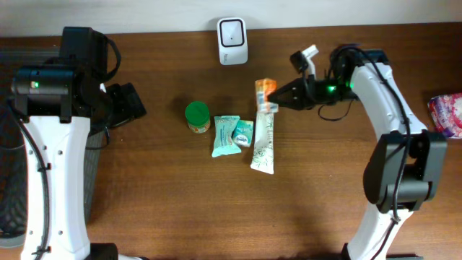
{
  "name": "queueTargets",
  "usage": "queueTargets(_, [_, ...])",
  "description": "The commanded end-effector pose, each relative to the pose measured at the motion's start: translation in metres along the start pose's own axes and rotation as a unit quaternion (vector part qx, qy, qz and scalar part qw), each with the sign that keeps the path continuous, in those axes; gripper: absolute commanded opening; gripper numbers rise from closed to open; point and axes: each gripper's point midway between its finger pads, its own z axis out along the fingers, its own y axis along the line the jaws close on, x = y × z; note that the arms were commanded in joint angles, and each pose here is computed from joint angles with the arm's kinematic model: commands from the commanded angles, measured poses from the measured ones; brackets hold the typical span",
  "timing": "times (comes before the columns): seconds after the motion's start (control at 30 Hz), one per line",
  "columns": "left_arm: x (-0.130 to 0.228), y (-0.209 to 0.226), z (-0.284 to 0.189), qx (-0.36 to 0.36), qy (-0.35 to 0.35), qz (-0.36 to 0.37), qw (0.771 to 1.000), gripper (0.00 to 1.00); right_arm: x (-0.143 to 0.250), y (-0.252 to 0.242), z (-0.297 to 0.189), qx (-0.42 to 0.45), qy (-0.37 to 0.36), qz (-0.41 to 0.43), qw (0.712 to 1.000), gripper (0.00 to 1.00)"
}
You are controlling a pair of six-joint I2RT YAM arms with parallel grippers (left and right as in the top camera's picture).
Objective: Scan the item barcode
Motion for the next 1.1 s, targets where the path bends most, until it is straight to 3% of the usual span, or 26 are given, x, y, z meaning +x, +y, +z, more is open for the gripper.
queueTargets(0.0, [-0.001,0.002,-0.008,0.005,-0.011,-0.010,1.000,0.99,0.003,0.009,0.007,-0.002,0.009,-0.024,1.000,0.04])
queueTargets(0.37, [-0.001,0.002,-0.008,0.005,-0.011,-0.010,1.000,0.99,0.001,0.002,-0.003,0.013,0.002,-0.026,1.000,0.04])
queueTargets(0.57, [-0.001,0.002,-0.008,0.005,-0.011,-0.010,1.000,0.99,0.015,-0.030,-0.007,0.106,0.050,-0.030,0.993,0.04])
queueTargets(0.9, [-0.001,0.002,-0.008,0.005,-0.011,-0.010,1.000,0.99,0.020,-0.042,-0.011,0.142,0.064,-0.015,0.988,0.04])
queueTargets(0.97, [-0.001,0.002,-0.008,0.005,-0.011,-0.010,1.000,0.99,0.028,-0.073,-0.023,0.239,0.084,0.044,0.966,0.04])
queueTargets(1.03, [-0.001,0.002,-0.008,0.005,-0.011,-0.010,1.000,0.99,0.038,-0.117,-0.052,0.406,0.094,0.122,0.901,0.04])
queueTargets(1.07, [-0.001,0.002,-0.008,0.006,-0.011,-0.010,1.000,0.99,0.040,-0.126,-0.061,0.449,0.093,0.130,0.879,0.04])
